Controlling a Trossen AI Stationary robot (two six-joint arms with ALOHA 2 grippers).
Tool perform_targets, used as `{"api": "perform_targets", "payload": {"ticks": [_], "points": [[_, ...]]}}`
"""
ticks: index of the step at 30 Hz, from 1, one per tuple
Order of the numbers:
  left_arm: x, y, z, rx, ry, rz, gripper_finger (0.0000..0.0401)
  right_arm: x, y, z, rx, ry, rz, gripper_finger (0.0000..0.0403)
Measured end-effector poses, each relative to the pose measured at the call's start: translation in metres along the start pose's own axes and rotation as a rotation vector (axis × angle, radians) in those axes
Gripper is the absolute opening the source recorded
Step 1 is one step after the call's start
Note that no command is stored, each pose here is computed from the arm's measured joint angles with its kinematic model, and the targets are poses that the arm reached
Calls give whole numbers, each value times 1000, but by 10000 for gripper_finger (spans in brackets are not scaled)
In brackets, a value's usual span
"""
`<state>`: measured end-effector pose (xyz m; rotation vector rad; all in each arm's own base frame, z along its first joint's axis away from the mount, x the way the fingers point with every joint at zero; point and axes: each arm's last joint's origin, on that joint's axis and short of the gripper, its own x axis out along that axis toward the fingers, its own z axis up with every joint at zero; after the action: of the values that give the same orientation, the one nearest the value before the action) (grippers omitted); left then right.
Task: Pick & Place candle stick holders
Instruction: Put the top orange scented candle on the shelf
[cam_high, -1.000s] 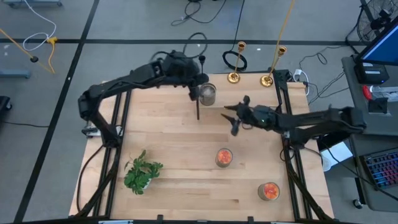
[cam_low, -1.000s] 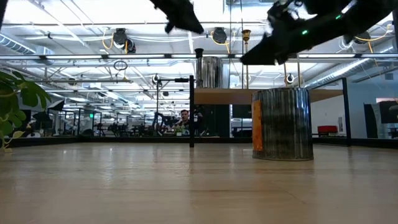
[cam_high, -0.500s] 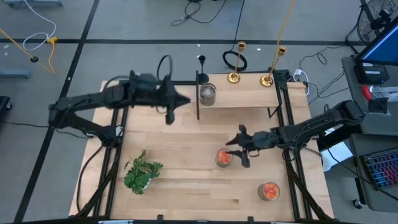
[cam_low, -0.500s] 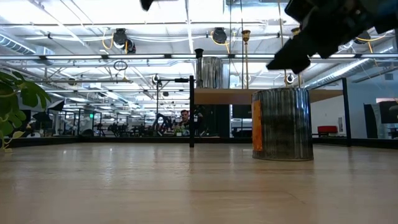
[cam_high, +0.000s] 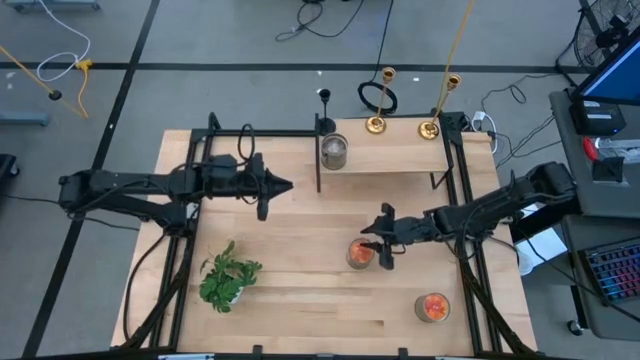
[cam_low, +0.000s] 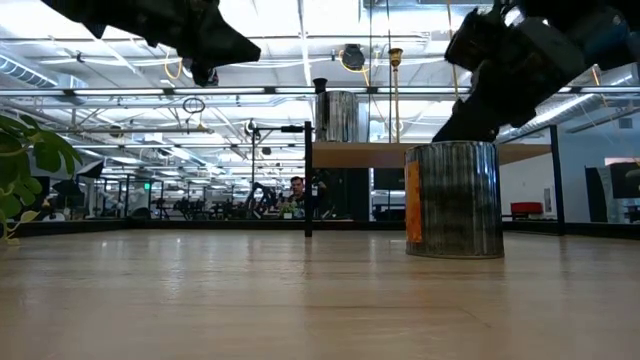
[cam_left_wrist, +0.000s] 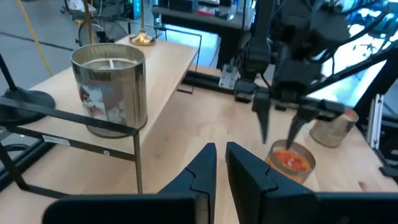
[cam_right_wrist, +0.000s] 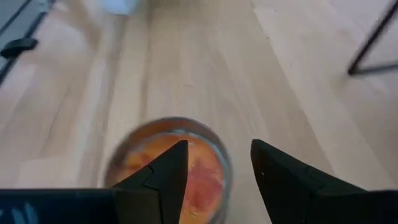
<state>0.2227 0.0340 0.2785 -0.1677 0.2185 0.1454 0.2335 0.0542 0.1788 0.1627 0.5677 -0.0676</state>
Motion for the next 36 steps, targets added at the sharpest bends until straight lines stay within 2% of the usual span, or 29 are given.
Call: {"api": "perform_targets", "payload": {"ticks": [4,10,13,19,21,28,36], "points": [[0,0,1,-12,-13,-2,40,4,-5,-5,75,58,-5,171],[0,0,2,-7,-23,-4,40,6,-5,-8,93,84,3,154],[0,0,2,-7,-27,-4,40,7,-7,-7,93,73,-23,123],[0,0,3,-6,-30,-5,40,7,-13,-9,98,106,-55,29],[0,-1,3,-5,-32,-6,40,7,-15,-9,97,109,-66,11],[0,-1,3,-4,-32,-6,40,-2,-15,-4,80,82,-47,7],[0,-1,3,9,-33,-6,40,-31,-5,46,31,-112,16,3]]}}
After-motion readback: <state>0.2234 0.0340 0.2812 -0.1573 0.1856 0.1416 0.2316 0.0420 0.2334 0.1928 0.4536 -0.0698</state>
